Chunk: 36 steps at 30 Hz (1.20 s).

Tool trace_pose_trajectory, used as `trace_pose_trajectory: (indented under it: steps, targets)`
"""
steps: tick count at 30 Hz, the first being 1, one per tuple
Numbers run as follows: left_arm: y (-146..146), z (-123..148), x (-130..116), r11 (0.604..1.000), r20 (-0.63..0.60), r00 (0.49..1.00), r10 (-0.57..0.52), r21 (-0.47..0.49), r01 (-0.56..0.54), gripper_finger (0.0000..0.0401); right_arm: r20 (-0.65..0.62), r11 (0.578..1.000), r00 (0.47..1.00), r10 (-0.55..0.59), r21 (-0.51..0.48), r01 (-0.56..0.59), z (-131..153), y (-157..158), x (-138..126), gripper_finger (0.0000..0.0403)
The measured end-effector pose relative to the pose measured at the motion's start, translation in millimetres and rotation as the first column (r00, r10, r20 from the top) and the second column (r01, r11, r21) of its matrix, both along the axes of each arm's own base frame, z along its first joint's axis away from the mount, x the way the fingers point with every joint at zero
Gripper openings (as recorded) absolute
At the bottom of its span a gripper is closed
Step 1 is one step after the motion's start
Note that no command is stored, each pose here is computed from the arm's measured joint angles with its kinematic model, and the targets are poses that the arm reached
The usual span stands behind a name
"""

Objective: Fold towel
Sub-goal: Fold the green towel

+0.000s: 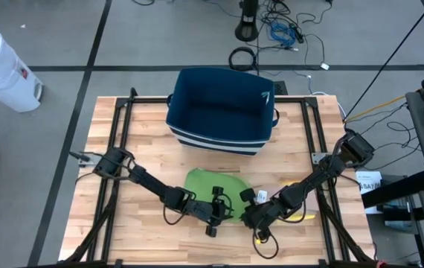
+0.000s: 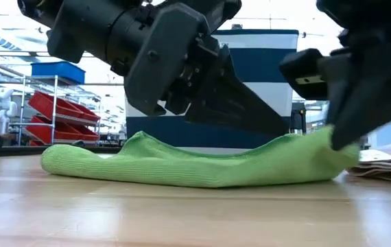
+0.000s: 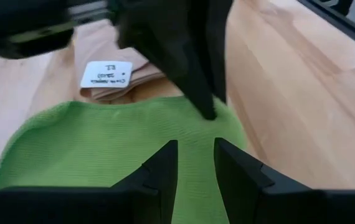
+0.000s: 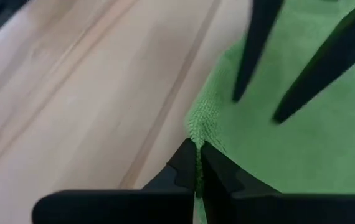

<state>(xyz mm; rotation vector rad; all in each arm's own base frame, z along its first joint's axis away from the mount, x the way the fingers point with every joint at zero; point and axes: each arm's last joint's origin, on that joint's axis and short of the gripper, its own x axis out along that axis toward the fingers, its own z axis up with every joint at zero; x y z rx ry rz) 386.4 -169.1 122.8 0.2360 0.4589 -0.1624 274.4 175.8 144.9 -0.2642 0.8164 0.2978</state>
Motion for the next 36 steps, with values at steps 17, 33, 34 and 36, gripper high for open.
trace_pose_trajectory:
  steps: [17,33,34,36]
  targets:
    - [-6,1,-2,0.995,0.006,0.998,0.059,-0.080,-0.058,0.0142,0.040,0.998,0.997,-0.067,0.022,0.066,3,-18,14,0.0002]
    - [0,0,-1,0.989,-0.009,0.995,0.099,-0.111,-0.100,0.0203,0.102,0.996,0.991,-0.085,0.034,0.082,7,-18,19,0.0002]
    - [0,0,-1,0.989,-0.013,0.995,0.098,-0.108,-0.099,0.0199,0.107,0.996,0.991,-0.086,0.035,0.082,8,-18,19,0.0002]
    - [0,-1,-1,0.990,-0.023,0.995,0.098,-0.103,-0.100,0.0186,0.111,0.996,0.990,-0.085,0.036,0.081,8,-18,20,0.0002]
